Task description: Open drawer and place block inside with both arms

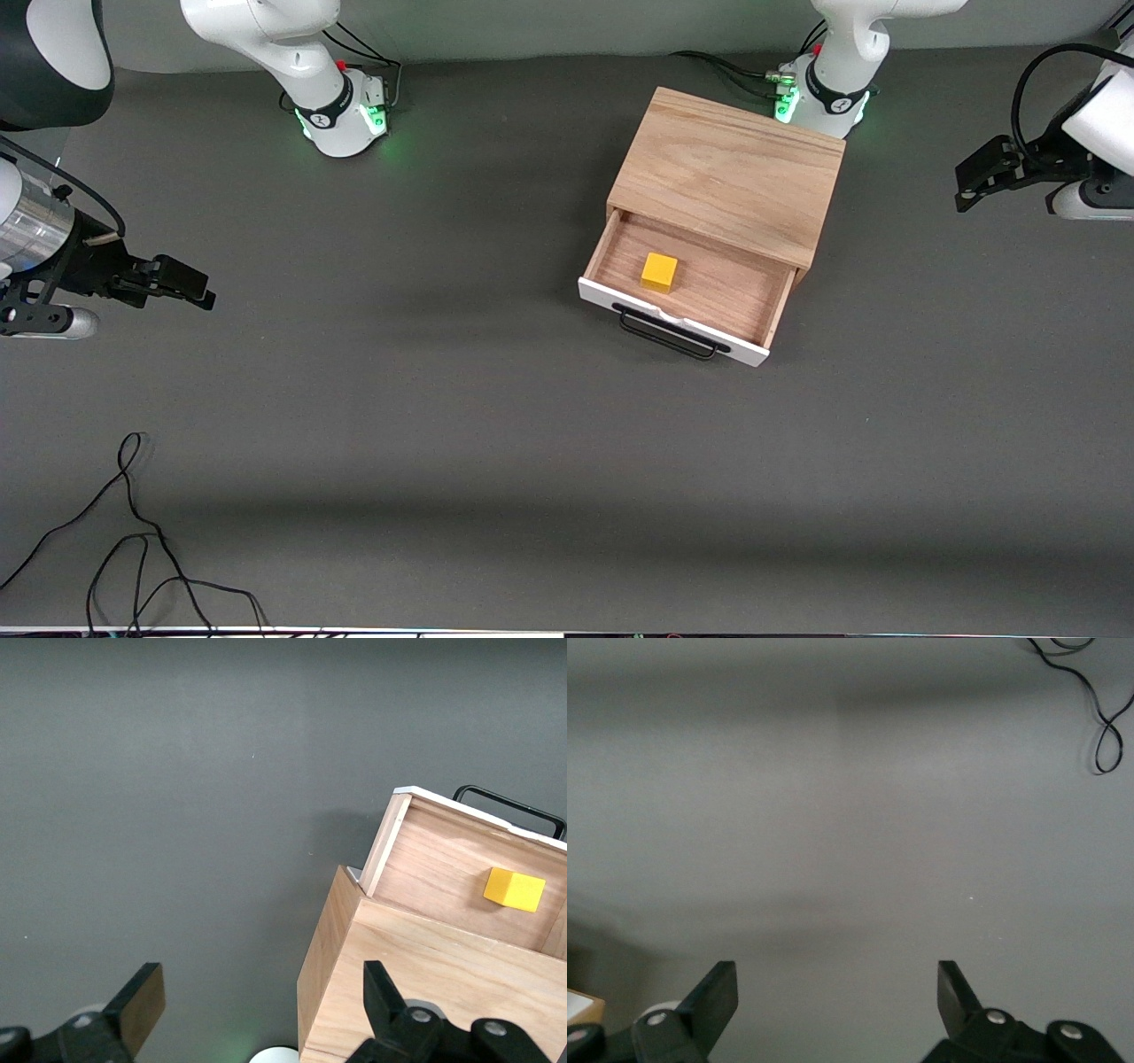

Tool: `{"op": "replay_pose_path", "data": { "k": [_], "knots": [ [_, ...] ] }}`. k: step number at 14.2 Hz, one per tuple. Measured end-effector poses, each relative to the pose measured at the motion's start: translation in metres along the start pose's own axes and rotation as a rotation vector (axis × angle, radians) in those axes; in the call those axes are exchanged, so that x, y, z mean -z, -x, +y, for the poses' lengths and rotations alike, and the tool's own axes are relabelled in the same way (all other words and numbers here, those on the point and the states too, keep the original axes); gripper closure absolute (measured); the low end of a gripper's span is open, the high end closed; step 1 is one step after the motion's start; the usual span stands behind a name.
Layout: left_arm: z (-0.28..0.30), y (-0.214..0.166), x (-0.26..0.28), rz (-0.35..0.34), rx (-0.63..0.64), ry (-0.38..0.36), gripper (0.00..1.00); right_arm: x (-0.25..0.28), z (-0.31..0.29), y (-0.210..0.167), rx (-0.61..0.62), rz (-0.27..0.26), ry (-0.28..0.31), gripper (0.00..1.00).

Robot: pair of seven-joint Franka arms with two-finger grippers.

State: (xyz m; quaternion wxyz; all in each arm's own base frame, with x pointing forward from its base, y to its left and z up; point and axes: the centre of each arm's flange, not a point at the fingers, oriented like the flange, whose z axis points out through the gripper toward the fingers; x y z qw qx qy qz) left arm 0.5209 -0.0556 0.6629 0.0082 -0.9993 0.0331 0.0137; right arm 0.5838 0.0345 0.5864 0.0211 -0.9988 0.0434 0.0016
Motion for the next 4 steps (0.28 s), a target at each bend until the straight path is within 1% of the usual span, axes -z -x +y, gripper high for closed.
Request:
{"op": "replay_pose_path", "data": {
  "k": [2, 4],
  "knots": [
    [-0.0001, -0.0008, -0.0009, 0.003, -0.008, 0.0, 0.0, -0.0003, 0.0025, 0.0, 0.016, 0.0, 0.023, 0.0],
    [-0.0003, -0.0016, -0.0017, 0.005, -0.01, 0.0, 0.0, -0.0005, 0.0033, -0.0001, 0.03, 0.0, 0.029, 0.0]
  ]
}}
